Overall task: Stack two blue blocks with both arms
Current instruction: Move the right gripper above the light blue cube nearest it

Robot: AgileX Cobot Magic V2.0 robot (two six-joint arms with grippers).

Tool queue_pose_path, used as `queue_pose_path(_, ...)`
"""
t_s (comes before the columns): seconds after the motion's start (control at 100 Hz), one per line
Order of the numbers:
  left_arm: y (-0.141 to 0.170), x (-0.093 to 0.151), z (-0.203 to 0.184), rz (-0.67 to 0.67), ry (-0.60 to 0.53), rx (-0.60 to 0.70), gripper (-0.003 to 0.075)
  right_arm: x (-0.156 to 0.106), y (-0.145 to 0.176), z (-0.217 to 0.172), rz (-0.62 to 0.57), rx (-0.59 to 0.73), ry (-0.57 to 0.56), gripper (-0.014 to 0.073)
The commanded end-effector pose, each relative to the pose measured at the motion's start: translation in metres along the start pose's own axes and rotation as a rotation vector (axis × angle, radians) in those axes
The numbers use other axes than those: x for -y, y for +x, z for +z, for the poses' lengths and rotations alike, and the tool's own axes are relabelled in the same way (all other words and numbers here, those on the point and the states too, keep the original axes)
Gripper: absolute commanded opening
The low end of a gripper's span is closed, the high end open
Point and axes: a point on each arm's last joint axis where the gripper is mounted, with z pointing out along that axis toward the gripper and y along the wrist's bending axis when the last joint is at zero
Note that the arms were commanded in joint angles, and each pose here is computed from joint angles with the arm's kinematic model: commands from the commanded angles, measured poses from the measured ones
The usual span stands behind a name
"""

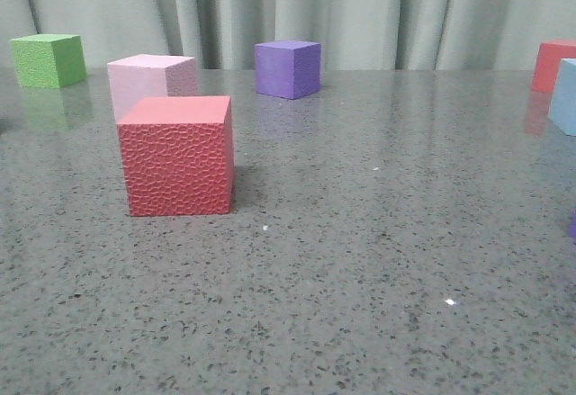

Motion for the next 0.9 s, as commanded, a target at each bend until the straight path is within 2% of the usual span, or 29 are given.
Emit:
queue_pose_path(0.0, -0.021, 0.0, -0.004, -0.017, -0.002, 0.07, -0.0019, -0.002, -0.033, -0.006, 0.029, 0.116, -0.004, -0.0122)
queue_pose_path(0.17, -0.054, -0.002, -0.002, -0.085, -0.011, -0.005, -0.0019, -0.005, -0.065, -0.005, 0.052, 0.066, -0.009, -0.0122)
queue_pose_path(0.34, -0.093, -0.003, 0.008, -0.091, -0.028, -0.111, -0.0019, -0.009, -0.098, 0.006, 0.051, -0.091, -0.006, -0.0122)
queue_pose_path(0.55, -0.139, -0.005, 0.028, -0.096, -0.057, -0.304, -0.0019, -0.013, -0.136, 0.019, 0.049, -0.275, -0.004, -0.0122)
queue_pose_path(0.73, -0.164, -0.005, 0.046, -0.127, -0.067, -0.505, -0.0019, -0.016, -0.162, 0.031, 0.053, -0.436, -0.005, -0.0122)
queue_pose_path(0.89, -0.172, -0.005, 0.061, -0.126, -0.073, -0.567, -0.0019, -0.017, -0.169, 0.043, 0.054, -0.47, -0.004, -0.0122)
